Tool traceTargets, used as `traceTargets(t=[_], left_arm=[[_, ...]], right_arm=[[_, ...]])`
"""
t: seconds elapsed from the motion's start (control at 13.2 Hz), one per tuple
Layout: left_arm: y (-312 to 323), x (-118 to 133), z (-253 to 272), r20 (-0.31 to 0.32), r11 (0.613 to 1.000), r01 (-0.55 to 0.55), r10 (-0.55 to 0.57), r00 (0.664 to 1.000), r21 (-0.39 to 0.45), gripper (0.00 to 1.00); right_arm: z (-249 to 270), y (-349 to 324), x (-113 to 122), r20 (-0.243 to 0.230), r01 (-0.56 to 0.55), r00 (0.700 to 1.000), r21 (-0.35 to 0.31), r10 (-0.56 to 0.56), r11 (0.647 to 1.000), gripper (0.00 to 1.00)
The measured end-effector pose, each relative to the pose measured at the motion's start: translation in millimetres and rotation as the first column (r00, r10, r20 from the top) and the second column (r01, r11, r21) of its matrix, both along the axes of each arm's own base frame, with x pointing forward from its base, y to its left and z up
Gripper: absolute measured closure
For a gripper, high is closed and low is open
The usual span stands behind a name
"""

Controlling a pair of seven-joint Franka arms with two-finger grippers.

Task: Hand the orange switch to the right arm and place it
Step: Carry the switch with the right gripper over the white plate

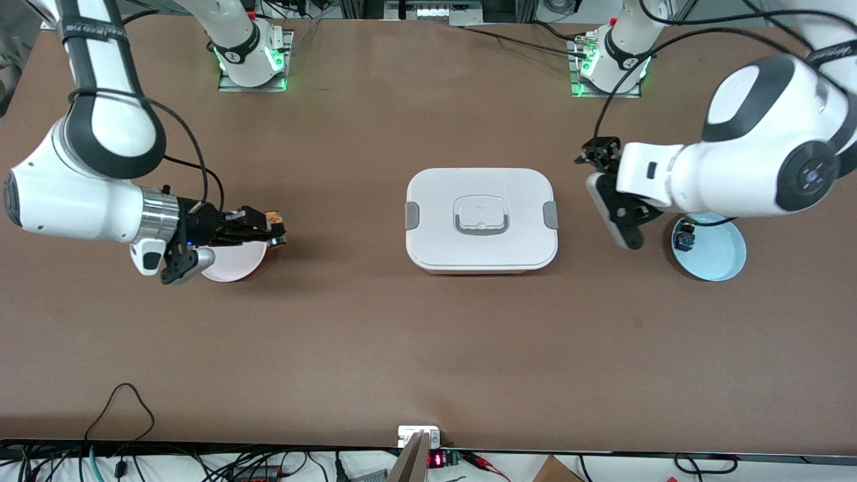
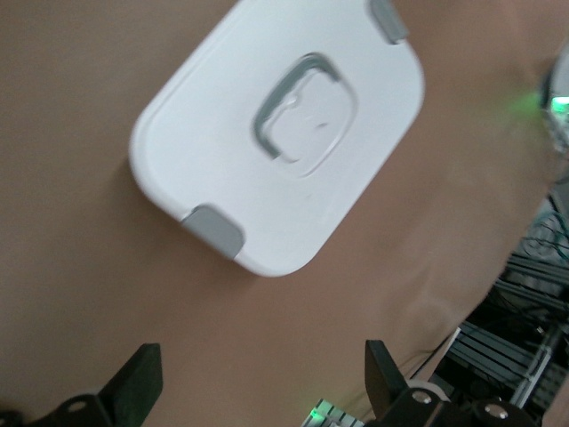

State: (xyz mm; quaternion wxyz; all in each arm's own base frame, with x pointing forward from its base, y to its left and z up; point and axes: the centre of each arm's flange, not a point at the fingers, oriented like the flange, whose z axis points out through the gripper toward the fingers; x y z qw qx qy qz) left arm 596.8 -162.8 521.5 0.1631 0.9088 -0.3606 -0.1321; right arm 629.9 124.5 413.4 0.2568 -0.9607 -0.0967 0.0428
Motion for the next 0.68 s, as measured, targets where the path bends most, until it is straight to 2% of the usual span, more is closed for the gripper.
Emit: traceTargets(t=[0.08, 0.23, 0.38, 0.45, 0.61, 0.68], left_arm=[[12.9, -2.6, 11.7, 0.025, 0.994, -0.065, 0.063, 0.998, 0.083, 0.00], [45.0, -5.5, 32.5, 0.093, 0.956, -0.209, 0.193, 0.977, 0.205, 0.00], [81.9, -4.5, 45.9, 0.186, 0.889, -0.370, 0.329, 0.926, 0.269, 0.00], [96.2, -5.7, 49.2, 0.233, 0.852, -0.438, 0.382, 0.894, 0.286, 0.00], [107.1, -12.6, 51.2, 0.297, 0.782, -0.537, 0.456, 0.839, 0.315, 0.00], [104.8, -15.9, 52.8, 0.309, 0.767, -0.557, 0.471, 0.826, 0.320, 0.00]], right_arm=[[0.4, 0.2, -0.5, 0.007, -0.002, 1.000, -0.077, 0.003, 0.997, 0.67], [-2.1, 10.5, -1.2, 0.029, -0.013, 0.999, -0.202, 0.019, 0.979, 0.67], [-4.8, 20.9, -3.5, 0.058, -0.017, 0.998, -0.297, 0.036, 0.955, 0.67], [-9.9, 21.0, -5.1, 0.083, -0.014, 0.996, -0.334, 0.044, 0.942, 0.67], [-33.4, 12.9, -14.5, 0.117, 0.007, 0.992, -0.364, 0.039, 0.931, 0.67], [-48.5, 7.5, -21.1, 0.131, 0.021, 0.991, -0.370, 0.029, 0.929, 0.67]])
